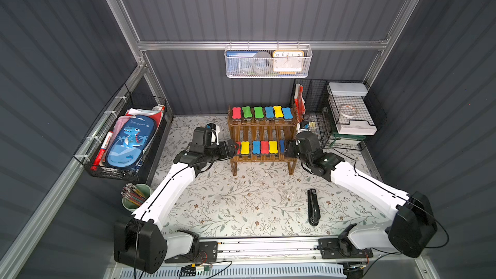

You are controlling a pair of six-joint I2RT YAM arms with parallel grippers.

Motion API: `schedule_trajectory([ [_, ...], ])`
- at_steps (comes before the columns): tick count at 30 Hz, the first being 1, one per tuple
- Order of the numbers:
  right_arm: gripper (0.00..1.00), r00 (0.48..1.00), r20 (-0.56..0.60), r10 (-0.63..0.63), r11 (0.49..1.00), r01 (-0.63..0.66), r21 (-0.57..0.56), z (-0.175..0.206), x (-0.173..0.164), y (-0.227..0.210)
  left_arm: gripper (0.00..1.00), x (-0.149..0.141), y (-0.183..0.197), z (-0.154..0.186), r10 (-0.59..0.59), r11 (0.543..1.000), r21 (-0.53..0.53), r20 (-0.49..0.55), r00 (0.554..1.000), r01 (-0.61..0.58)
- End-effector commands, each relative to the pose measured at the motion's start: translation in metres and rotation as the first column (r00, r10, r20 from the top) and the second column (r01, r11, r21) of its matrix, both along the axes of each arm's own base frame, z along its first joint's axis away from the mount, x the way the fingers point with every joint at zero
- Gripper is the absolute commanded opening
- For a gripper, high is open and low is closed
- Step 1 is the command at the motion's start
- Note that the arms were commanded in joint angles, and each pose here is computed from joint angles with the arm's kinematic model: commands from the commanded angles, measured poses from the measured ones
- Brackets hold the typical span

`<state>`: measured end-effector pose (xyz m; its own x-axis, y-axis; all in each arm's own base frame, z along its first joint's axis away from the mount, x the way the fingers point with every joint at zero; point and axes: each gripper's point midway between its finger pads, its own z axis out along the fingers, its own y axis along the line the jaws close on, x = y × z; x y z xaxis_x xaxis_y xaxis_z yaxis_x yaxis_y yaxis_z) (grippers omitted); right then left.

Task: Remove the whiteboard erasers from the shelf
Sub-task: Pick up the whiteboard eraser from the shelf.

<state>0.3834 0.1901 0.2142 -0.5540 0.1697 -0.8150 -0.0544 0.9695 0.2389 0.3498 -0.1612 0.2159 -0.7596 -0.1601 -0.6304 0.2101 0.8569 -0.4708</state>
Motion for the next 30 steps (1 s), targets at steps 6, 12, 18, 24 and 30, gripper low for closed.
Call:
schedule_trajectory([
  [6, 0.67, 0.999, -0.014, -0.035, 0.999, 0.034, -0.01, 0.003, 0.018, 0.006, 0.99, -0.009, -0.002, -0.001, -0.047, 0.999, 0.02, 0.005, 0.999, 0.046],
  [12, 0.61, 0.999, -0.048, -0.013, 1.0, 0.014, 0.017, -0.006, 0.016, 0.013, 0.99, -0.01, -0.002, -0.003, -0.048, 0.999, 0.02, -0.002, 0.999, 0.048],
  [18, 0.62, 0.996, -0.084, 0.022, 0.999, -0.019, 0.036, -0.017, 0.009, 0.018, 0.99, -0.011, -0.002, -0.004, -0.048, 0.999, 0.019, -0.003, 0.999, 0.048],
  [24, 0.62, 0.993, -0.107, 0.043, 0.999, -0.04, 0.029, -0.023, 0.006, 0.019, 0.99, -0.011, -0.002, -0.006, -0.048, 0.999, 0.018, -0.007, 0.999, 0.048],
  [30, 0.58, 0.99, -0.138, 0.032, 0.999, -0.032, 0.006, -0.035, 0.005, 0.017, 0.99, -0.012, -0.002, -0.007, -0.044, 0.999, 0.015, -0.011, 0.999, 0.045],
])
